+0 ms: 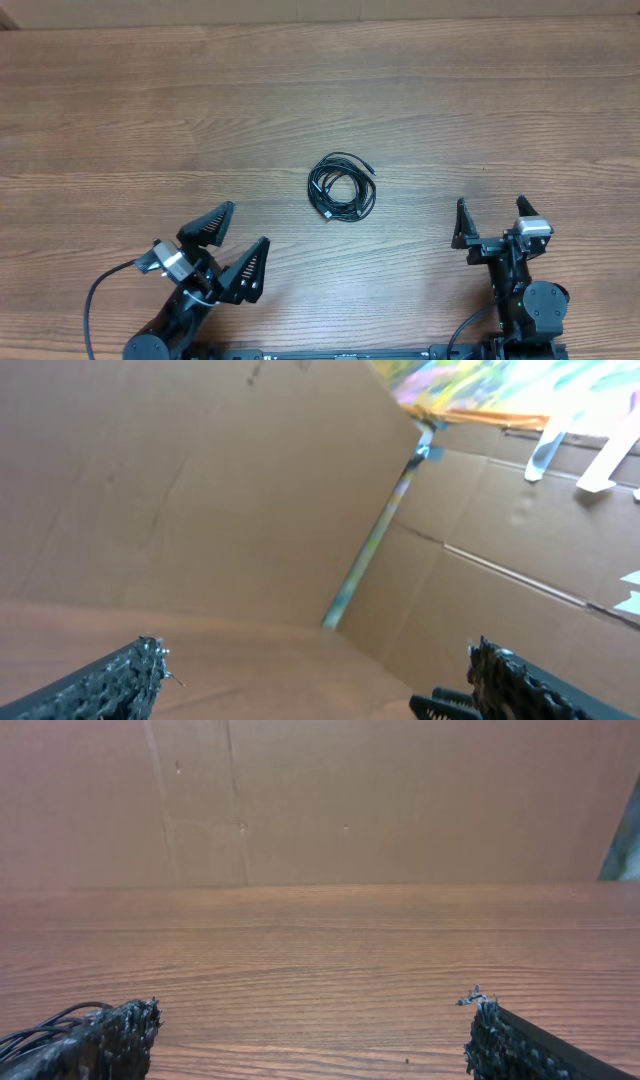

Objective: Untangle cables
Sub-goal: 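Move the left gripper over the black cable coil and lower it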

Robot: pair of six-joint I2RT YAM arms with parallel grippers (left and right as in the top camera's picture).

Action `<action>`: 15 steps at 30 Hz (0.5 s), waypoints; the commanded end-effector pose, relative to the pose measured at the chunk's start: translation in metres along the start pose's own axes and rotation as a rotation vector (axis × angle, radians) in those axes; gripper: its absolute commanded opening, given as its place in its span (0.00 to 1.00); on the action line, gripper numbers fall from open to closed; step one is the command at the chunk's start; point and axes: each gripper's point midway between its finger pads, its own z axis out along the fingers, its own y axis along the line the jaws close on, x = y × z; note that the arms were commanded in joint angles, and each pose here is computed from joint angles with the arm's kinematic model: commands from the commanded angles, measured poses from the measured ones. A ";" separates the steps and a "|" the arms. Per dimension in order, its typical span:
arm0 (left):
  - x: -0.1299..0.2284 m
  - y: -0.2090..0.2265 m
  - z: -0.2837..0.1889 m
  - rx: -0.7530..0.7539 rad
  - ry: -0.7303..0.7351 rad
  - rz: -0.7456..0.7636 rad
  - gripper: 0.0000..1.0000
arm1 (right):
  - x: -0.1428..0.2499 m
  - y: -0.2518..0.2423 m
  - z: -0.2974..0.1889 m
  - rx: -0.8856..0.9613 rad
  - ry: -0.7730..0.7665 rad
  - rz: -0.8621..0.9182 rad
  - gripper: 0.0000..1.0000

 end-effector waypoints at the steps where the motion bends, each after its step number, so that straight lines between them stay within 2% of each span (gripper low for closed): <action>1: -0.048 -0.040 0.004 0.023 -0.046 0.171 1.00 | 0.001 -0.002 0.000 0.010 -0.008 -0.008 1.00; 5: -0.076 -0.048 0.012 -0.093 0.039 0.259 1.00 | 0.001 -0.002 0.000 0.010 -0.008 -0.008 1.00; 8: -0.085 -0.053 0.021 -0.143 0.164 0.253 1.00 | 0.001 -0.002 0.000 0.010 -0.008 -0.008 1.00; 15: -0.077 -0.048 0.051 -0.207 0.580 0.071 1.00 | 0.001 -0.002 0.000 0.010 -0.008 -0.008 1.00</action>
